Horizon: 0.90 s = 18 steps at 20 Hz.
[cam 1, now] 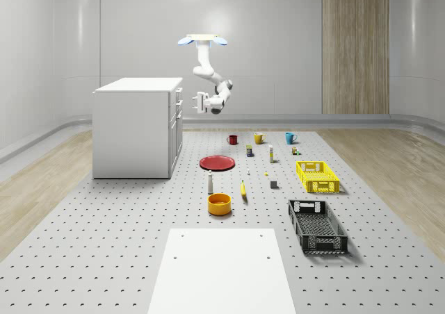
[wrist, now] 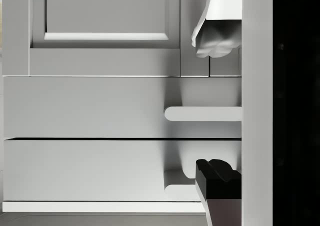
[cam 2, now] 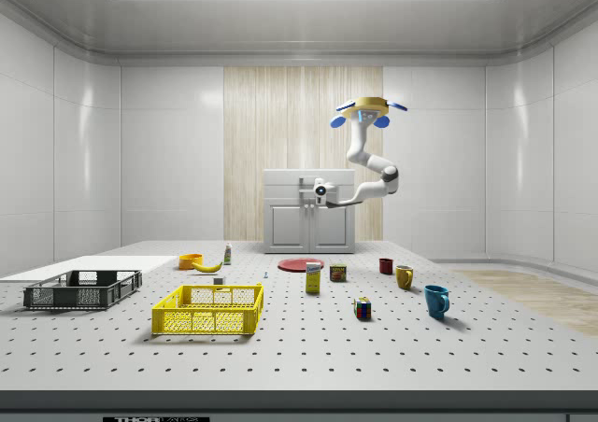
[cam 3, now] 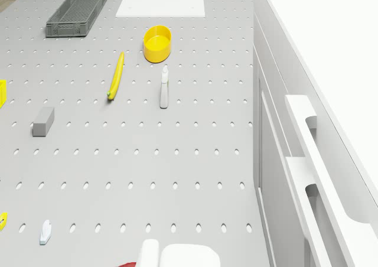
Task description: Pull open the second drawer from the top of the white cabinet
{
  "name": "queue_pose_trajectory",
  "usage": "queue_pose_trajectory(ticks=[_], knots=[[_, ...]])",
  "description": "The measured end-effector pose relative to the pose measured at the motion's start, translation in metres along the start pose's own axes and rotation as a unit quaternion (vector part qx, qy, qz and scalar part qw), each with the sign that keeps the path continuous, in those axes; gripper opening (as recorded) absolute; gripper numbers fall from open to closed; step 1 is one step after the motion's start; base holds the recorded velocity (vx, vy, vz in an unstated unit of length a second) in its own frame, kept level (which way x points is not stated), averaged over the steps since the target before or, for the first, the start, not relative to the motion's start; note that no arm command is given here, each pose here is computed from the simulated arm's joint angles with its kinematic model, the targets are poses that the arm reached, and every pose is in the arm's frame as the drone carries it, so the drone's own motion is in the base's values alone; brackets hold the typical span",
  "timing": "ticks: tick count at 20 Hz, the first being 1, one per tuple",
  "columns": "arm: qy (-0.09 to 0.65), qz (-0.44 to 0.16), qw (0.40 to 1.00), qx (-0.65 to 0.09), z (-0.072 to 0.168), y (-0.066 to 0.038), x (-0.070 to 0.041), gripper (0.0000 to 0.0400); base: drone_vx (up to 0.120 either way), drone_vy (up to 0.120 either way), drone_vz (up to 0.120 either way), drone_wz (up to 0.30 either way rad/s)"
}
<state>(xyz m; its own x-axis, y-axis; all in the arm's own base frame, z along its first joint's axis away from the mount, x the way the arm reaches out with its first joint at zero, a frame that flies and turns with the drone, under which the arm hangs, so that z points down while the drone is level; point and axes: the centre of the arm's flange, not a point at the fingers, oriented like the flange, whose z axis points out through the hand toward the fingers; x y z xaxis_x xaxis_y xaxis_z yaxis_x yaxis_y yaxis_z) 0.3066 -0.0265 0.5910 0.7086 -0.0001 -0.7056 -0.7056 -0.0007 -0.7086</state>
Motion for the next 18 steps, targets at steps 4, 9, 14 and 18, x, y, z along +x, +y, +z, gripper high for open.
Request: queue_pose_trajectory(ticks=[4, 9, 14, 18], knots=[[0.0, 0.0, 1.0, 0.0, 0.0, 0.0, 0.0, 0.03, 0.12, 0.0, 0.0, 0.0], [0.0, 0.0, 1.0, 0.0, 0.011, 0.0, 0.0, 0.03, 0.0, 0.0, 0.0, 0.0], [0.0, 0.0, 1.0, 0.0, 0.031, 0.0, 0.0, 0.03, 0.0, 0.0, 0.0, 0.0], [0.0, 0.0, 1.0, 0.0, 0.048, 0.0, 0.0, 0.03, 0.0, 0.0, 0.0, 0.0]])
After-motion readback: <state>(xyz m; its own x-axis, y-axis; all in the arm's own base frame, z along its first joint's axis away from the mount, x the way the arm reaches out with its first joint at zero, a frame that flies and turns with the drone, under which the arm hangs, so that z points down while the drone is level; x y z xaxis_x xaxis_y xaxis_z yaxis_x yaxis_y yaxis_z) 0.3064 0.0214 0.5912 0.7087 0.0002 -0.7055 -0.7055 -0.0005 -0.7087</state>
